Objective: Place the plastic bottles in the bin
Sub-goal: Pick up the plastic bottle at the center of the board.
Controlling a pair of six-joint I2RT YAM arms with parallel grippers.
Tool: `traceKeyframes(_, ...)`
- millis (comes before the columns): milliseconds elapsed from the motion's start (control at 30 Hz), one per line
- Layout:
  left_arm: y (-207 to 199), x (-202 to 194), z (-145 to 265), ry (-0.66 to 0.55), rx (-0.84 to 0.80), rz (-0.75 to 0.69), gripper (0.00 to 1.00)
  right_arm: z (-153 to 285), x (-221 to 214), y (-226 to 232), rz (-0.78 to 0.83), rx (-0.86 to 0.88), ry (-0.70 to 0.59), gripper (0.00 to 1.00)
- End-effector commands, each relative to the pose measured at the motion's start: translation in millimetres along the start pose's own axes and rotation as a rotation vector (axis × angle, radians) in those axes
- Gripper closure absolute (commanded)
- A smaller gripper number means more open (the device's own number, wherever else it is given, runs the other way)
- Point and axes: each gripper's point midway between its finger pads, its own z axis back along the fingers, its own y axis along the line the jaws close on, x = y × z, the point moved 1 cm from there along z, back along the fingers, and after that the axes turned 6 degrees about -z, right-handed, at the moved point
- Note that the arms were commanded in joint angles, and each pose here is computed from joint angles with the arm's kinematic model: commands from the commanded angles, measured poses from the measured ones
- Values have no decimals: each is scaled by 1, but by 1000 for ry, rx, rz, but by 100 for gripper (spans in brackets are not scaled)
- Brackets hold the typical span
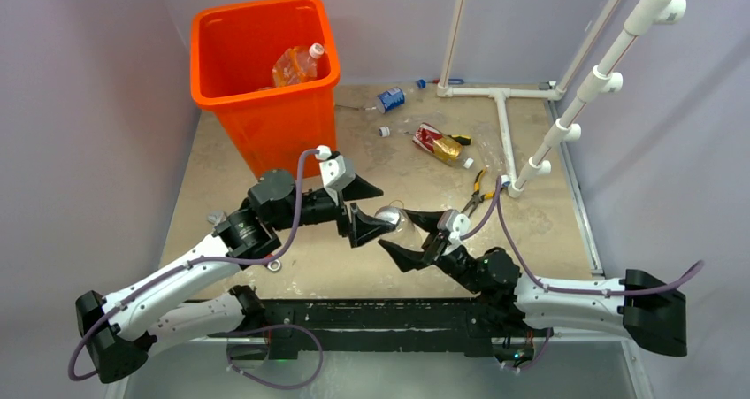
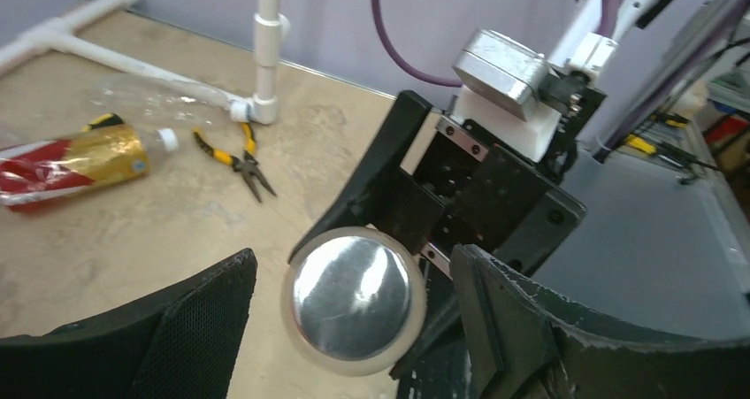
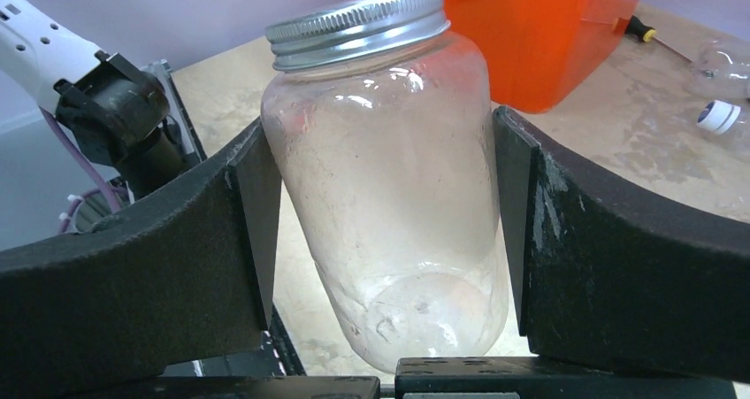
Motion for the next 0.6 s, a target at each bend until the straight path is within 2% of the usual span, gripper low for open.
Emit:
traceKeyframes(0, -32, 17, 4, -37, -170, 54, 18, -5, 25, 5, 44, 31, -98, 67)
traceKeyframes(233, -31, 18, -3, -45, -255, 196, 19, -3, 29, 2, 46, 8, -87, 68)
traceKeyframes(300, -30, 16, -3, -49, -266, 223, 17, -1, 30, 0, 40, -3, -90, 67)
traceKeyframes(567, 4, 14, -2, -48, -70, 146, 14, 1, 28, 1, 18, 3, -81, 66)
